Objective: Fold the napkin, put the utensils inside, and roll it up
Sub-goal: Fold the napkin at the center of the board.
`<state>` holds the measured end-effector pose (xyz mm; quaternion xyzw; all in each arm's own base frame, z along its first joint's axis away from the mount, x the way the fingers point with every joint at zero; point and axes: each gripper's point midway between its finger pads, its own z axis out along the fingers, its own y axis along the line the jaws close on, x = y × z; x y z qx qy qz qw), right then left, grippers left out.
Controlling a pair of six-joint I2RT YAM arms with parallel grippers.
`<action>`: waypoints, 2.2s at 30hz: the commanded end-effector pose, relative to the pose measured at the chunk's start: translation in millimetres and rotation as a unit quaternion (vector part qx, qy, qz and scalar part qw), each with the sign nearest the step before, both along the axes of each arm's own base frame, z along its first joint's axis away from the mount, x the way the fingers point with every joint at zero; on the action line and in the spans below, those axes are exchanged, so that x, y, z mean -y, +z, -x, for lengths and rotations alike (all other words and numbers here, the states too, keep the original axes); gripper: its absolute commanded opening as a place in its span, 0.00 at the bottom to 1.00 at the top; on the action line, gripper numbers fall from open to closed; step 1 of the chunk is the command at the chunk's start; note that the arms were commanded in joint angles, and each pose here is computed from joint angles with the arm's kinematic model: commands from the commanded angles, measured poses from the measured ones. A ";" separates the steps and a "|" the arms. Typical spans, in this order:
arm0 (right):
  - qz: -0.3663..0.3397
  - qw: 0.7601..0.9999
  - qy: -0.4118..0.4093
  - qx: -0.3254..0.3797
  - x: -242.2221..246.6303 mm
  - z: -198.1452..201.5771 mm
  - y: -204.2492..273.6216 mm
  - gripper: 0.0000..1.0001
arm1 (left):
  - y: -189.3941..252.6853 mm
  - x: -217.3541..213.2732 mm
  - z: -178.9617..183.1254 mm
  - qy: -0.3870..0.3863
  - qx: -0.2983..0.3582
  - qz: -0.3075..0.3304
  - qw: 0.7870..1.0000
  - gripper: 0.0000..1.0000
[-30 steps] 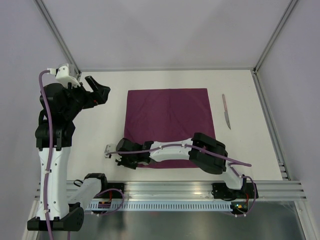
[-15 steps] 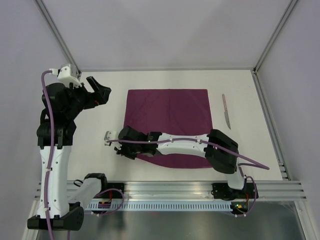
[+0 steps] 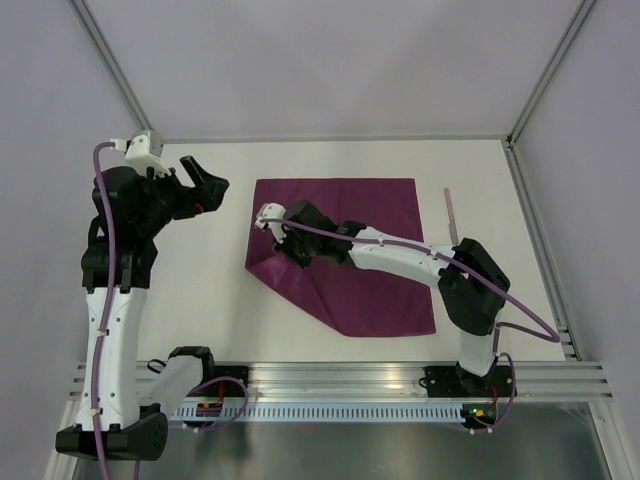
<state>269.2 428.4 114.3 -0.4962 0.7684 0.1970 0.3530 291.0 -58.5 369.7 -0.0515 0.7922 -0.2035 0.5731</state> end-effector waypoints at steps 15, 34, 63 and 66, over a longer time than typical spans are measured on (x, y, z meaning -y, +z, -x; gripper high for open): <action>0.020 0.986 -0.162 0.042 126.3 -123.9 -1.9 0.01 | -23.9 13.6 -8.0 -0.040 -0.002 0.016 0.999 0.97; 0.025 0.962 -0.266 0.052 209.6 -211.4 -15.4 0.01 | -62.3 19.7 -10.2 -0.056 -0.028 0.027 0.998 0.97; 0.019 0.929 -0.364 0.059 285.2 -268.5 -29.5 0.00 | -74.3 21.3 -12.0 -0.061 -0.040 0.029 0.997 0.97; 0.017 0.927 -0.370 0.062 289.0 -271.4 -28.0 0.00 | -75.3 20.8 -11.9 -0.061 -0.042 0.028 0.997 0.97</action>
